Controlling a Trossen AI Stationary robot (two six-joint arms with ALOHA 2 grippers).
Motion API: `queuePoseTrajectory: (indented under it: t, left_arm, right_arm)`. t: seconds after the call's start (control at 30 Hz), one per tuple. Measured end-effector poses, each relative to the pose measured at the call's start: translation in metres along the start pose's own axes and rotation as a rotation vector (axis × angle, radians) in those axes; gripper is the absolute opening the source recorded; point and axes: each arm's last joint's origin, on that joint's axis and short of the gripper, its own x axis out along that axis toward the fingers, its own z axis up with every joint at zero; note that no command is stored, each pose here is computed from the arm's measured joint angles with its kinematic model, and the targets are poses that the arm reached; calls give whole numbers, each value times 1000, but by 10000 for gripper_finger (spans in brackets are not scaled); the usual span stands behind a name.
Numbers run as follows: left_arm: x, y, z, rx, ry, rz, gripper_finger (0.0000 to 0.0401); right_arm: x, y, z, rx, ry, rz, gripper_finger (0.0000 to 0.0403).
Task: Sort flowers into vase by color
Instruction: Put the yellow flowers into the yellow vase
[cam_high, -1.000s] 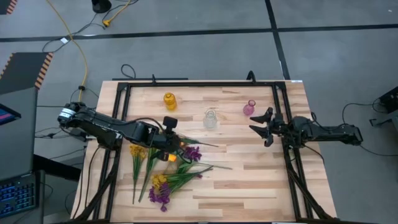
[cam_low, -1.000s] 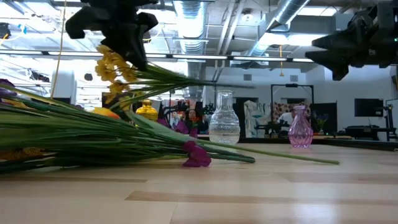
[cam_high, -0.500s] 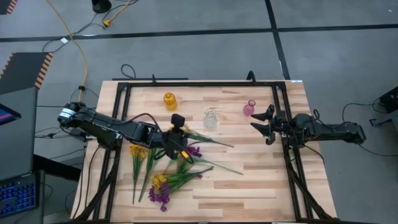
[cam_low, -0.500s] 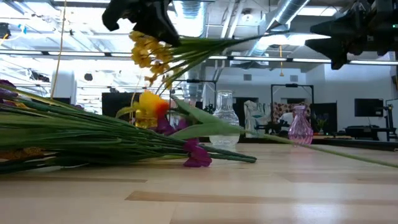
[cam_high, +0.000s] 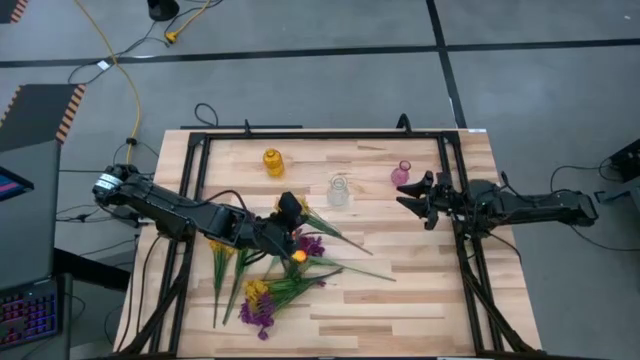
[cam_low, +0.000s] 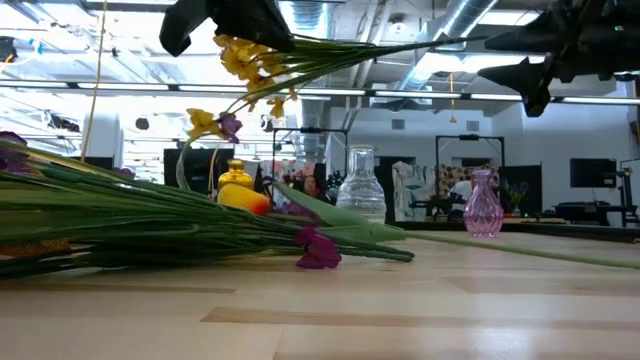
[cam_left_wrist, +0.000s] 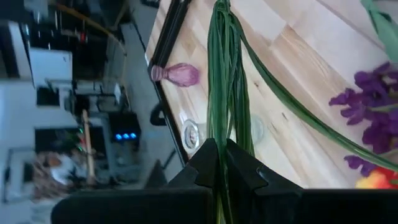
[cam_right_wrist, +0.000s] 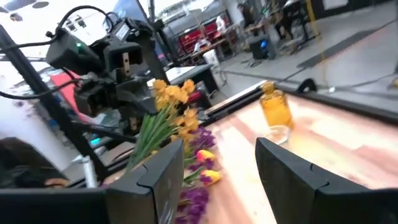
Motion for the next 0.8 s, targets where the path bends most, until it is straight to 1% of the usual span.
queuePoseTrajectory:
  t: [0.07,0.23,0.37,0.67,0.8]
  left_arm:
    - [-1,-1,1,26,-7,-3,0]
    - [-1,-1,2,5,-25,-19,0]
    - [-1,-1,2,-18,-27,-21,0]
    - [0,-2,2,-17,-25,-23,0]
    - [1,-1,1,-18,-21,-23,0]
  right_arm:
    - [4,3,4,16,20,19,226]
    - [19,10,10,-12,89,27,226]
    - [34,17,16,-79,136,30,226]
    - [75,37,37,-196,226,61,226]
    - [96,48,39,-273,312,65,226]
